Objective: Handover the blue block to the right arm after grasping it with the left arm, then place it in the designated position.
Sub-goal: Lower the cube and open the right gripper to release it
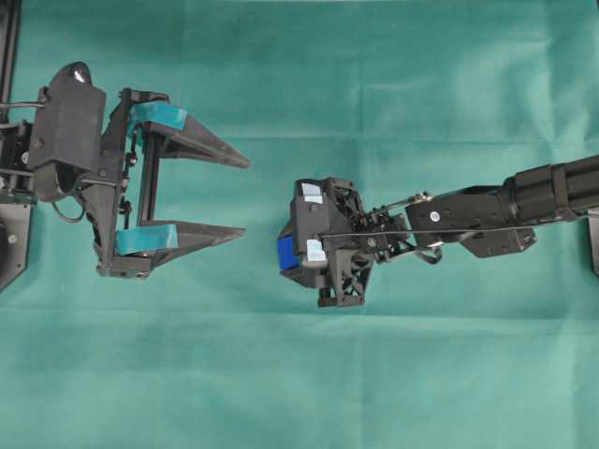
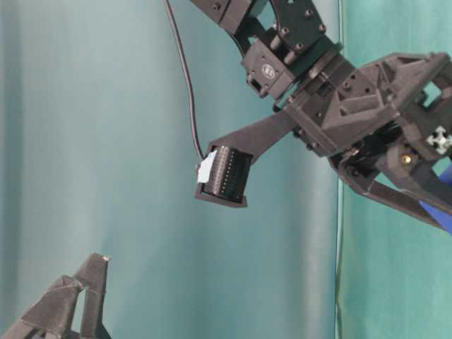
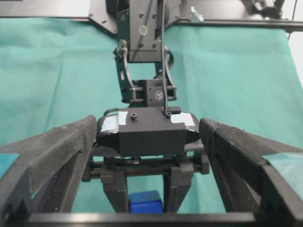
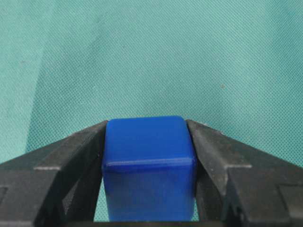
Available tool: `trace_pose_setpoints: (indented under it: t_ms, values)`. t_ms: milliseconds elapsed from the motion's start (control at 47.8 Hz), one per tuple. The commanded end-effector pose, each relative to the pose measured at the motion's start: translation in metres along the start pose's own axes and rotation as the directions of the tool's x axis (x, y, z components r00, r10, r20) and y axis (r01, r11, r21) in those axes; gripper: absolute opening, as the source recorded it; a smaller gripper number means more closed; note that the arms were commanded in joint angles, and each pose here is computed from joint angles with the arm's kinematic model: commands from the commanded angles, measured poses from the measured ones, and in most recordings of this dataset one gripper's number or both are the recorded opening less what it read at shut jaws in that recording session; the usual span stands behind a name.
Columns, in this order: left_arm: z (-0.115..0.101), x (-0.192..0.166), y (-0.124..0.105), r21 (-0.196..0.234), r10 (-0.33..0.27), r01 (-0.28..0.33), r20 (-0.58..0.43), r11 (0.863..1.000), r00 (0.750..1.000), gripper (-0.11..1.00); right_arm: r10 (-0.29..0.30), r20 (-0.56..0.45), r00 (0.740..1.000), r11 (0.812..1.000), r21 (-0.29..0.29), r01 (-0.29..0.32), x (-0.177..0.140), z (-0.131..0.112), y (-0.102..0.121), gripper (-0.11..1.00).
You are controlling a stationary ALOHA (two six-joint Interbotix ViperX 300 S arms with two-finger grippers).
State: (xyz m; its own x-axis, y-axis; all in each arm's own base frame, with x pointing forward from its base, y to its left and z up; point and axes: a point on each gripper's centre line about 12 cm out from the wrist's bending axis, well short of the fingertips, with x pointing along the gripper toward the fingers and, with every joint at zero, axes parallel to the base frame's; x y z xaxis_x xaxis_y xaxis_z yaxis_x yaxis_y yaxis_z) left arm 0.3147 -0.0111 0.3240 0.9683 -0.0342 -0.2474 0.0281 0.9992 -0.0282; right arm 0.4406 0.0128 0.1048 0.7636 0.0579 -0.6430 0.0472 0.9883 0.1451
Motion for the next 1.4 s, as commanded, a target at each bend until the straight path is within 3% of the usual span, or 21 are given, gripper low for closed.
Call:
trace_pose_setpoints:
  t_ms: [0,439,565,649,1067,1381]
  values:
    - [0.011,-0.002,-0.001,0.002,-0.004,0.004,0.032,1.000,0.999,0.98,0.010,0.039,0.999,1.000,-0.006,-0.010,-0.004,0.013,0.003,0.54]
    - [0.011,-0.002,-0.001,0.002,-0.004,0.004,0.031,1.000,1.000,0.98,0.012,0.052,0.999,1.000,0.002,-0.012,-0.004,0.018,0.003,0.54]
    - [0.011,-0.002,-0.001,0.002,-0.004,0.004,0.031,1.000,1.000,0.98,0.016,0.066,0.998,1.000,0.011,-0.017,-0.006,0.022,0.004,0.84]
    - [0.011,-0.002,-0.001,0.002,-0.004,0.004,0.031,1.000,1.000,0.98,0.019,0.075,0.997,1.000,0.012,-0.020,-0.008,0.024,0.005,0.94]
    - [0.012,-0.002,-0.001,0.001,-0.004,0.004,0.032,1.000,0.999,0.98,0.014,0.094,0.995,1.000,0.012,-0.015,-0.019,0.034,0.006,0.92]
    - [0.011,-0.002,-0.001,0.001,-0.004,0.004,0.031,1.000,1.000,0.98,-0.034,0.133,0.991,0.999,-0.009,0.036,-0.072,0.070,0.009,0.91]
